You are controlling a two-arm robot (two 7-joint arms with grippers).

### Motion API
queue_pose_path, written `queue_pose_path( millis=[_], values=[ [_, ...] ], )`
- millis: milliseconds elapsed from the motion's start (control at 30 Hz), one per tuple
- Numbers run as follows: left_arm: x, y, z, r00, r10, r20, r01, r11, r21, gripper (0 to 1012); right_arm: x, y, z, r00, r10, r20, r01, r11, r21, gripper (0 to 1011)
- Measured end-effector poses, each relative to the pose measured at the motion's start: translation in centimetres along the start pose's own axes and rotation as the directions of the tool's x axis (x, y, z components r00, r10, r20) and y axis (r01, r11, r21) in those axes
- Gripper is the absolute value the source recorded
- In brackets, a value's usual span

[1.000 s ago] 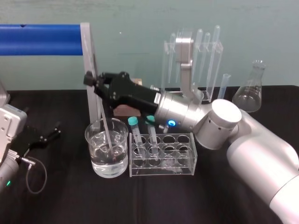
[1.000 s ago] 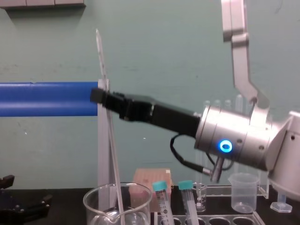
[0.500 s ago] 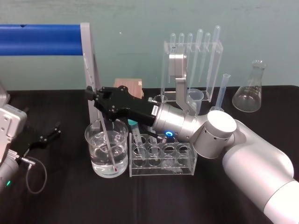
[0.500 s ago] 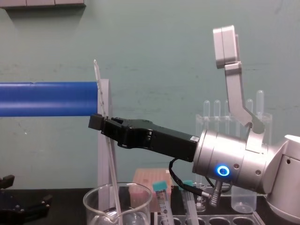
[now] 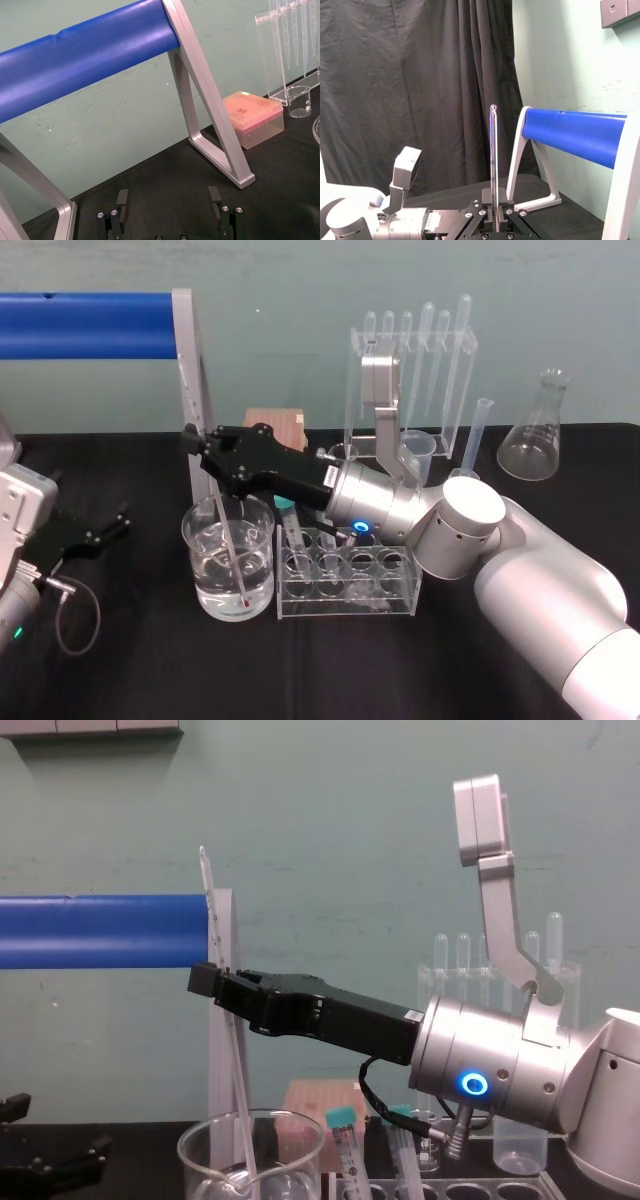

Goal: Hold the thermometer with one hand and immerse one end into the beaker, then reinsert it into the test tube rack.

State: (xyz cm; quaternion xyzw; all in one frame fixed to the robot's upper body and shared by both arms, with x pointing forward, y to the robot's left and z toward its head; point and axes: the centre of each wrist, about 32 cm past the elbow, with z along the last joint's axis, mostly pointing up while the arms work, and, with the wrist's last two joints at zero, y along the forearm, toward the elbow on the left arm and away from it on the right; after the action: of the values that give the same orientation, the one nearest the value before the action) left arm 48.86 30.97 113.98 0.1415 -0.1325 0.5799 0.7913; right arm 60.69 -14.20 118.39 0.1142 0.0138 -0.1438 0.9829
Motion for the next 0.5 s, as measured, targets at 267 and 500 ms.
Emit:
queue_pose_path(
  millis=[267, 500],
  values=[
    [0.0, 0.0, 0.0, 1.0, 0.0, 0.0, 0.0, 1.0, 0.0, 1008, -0.02, -0.09, 0.0, 1.0, -0.002, -0.002, 0.002, 1.0, -0.004, 56],
    [0.0, 0.0, 0.0, 1.0, 0.0, 0.0, 0.0, 1.0, 0.0, 1008, 0.0, -0.17, 0.09, 1.0, -0.003, -0.001, 0.003, 1.0, -0.005, 57]
  ],
)
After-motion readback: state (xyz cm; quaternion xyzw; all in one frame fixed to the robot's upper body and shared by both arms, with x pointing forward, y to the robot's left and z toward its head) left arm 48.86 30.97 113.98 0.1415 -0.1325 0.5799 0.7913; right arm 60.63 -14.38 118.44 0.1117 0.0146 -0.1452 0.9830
